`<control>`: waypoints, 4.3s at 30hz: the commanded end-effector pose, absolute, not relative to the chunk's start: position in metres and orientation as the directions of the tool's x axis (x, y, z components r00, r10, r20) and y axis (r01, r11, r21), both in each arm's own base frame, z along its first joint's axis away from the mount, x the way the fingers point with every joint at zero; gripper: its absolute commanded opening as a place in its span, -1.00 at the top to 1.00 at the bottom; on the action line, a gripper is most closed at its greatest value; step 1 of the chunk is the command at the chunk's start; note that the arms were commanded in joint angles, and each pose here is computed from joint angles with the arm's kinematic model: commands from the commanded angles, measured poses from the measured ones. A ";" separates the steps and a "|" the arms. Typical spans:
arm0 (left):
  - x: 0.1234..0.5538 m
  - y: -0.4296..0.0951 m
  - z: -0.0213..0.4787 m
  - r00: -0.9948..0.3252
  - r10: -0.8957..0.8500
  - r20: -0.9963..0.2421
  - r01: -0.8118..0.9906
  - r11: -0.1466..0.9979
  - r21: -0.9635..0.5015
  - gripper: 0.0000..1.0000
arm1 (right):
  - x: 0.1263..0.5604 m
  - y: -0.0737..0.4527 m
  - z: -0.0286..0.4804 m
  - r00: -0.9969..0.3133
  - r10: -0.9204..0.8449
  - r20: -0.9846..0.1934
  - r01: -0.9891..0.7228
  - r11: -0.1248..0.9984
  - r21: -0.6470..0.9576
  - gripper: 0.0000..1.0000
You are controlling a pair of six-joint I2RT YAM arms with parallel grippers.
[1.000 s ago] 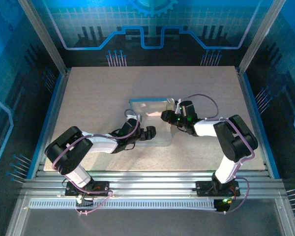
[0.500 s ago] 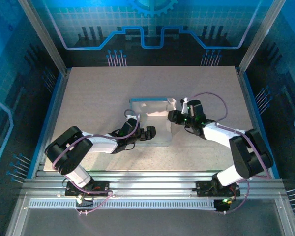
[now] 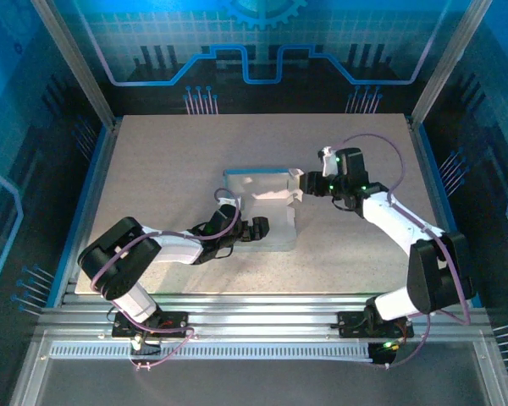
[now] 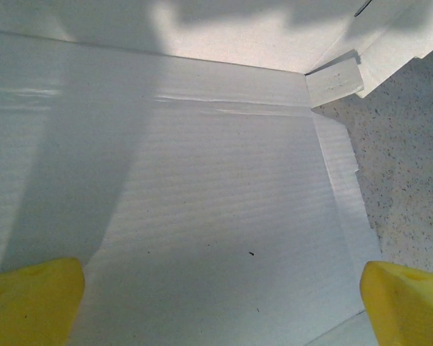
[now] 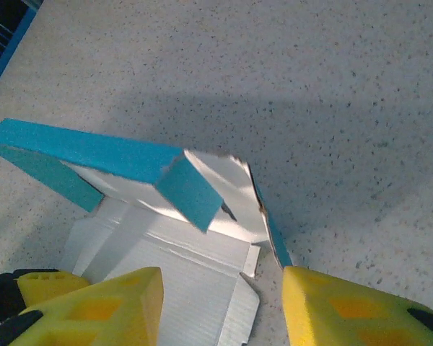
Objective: Fold the paper box
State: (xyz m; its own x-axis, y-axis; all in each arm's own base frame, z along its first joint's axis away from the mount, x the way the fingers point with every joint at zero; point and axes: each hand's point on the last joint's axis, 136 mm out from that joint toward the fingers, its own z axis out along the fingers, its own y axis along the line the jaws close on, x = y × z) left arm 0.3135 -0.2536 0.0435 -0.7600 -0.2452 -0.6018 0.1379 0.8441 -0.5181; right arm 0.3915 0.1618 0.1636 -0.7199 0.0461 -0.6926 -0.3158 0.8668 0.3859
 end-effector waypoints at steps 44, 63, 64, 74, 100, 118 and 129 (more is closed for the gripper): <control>0.283 -0.253 0.024 -0.829 -0.106 -0.548 0.200 0.860 -0.469 -0.99 | 0.399 0.191 0.128 -0.803 -0.152 -0.577 -0.403 0.851 0.336 0.70; 0.291 -0.257 0.025 -0.830 -0.156 -0.535 0.156 0.856 -0.492 -0.99 | 0.392 0.206 0.140 -0.763 -0.183 -0.620 -0.446 0.843 0.300 0.82; 0.292 -0.259 0.025 -0.832 -0.155 -0.533 0.157 0.855 -0.494 -0.99 | 0.392 0.207 0.141 -0.762 -0.183 -0.621 -0.448 0.842 0.301 0.82; 0.293 -0.268 0.026 -0.839 -0.144 -0.525 0.158 0.859 -0.488 -0.99 | 0.381 0.220 0.136 -0.761 -0.211 -0.614 -0.464 0.838 0.287 0.83; 0.274 -0.270 0.121 -0.771 -0.074 -0.632 0.335 0.797 -0.502 -0.99 | 0.369 0.213 0.099 -0.750 -0.210 -0.628 -0.404 0.896 0.184 0.81; 0.341 -0.230 0.230 -0.779 -0.122 -0.615 0.316 0.770 -0.553 -0.99 | 0.381 0.241 0.107 -0.674 -0.292 -0.678 -0.538 0.823 0.181 0.79; 0.380 -0.173 0.208 -0.790 -0.300 -0.535 0.141 0.760 -0.635 -0.99 | 0.387 0.280 0.110 -0.624 -0.348 -0.699 -0.636 0.746 0.197 0.78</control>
